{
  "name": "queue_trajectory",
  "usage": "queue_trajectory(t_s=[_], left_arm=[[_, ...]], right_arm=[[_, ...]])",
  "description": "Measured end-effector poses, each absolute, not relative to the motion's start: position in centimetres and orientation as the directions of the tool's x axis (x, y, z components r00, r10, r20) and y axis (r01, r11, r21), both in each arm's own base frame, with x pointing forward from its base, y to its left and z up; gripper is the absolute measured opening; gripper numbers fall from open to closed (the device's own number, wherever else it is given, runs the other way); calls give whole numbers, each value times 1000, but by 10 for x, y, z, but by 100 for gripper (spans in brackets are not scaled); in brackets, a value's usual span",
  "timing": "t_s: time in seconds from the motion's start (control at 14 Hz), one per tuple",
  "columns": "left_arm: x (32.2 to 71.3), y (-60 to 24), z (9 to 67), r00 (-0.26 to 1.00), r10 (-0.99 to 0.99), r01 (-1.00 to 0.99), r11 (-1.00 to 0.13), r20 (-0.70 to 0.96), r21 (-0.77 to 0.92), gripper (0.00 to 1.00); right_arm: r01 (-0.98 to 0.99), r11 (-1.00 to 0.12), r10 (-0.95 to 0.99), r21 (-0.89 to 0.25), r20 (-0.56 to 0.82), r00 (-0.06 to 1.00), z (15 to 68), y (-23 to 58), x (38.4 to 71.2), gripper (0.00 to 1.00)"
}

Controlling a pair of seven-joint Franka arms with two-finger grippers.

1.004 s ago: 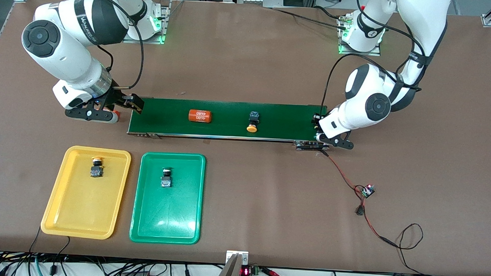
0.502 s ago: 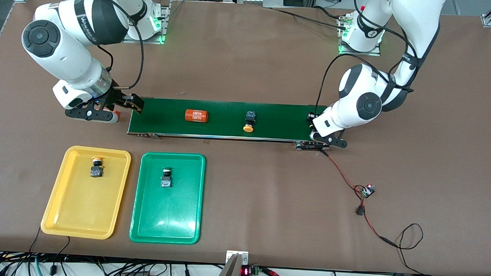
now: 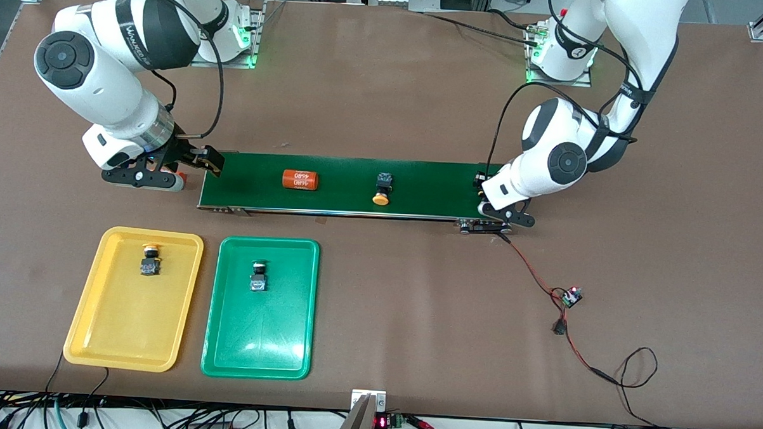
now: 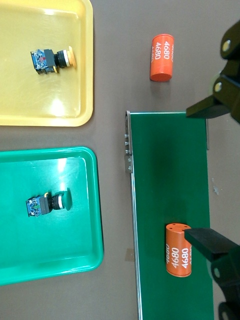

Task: Sort buttons by color to trays
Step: 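Lower the green-capped button onto the belt end with the left gripper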

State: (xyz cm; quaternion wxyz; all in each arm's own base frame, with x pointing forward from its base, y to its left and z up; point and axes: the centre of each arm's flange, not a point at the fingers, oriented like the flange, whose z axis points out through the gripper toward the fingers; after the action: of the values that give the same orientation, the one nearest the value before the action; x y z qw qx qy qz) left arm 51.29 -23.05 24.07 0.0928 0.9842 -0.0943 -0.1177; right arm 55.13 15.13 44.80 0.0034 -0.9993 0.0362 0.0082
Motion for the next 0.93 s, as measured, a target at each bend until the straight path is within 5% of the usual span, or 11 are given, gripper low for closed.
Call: queue_trajectory(t_s=[0.43,0.93], left_arm=[[518,-230,283,951,-220,-178,-964,-217,198,100],[572,-178,436,978,-155,-123,-970,-141,209,100]], right_arm=[[-92,-996,-92,-13,-20,996,448,152,551,97],[-157,-985,-153,-70,-54,987,443,157,548,97]])
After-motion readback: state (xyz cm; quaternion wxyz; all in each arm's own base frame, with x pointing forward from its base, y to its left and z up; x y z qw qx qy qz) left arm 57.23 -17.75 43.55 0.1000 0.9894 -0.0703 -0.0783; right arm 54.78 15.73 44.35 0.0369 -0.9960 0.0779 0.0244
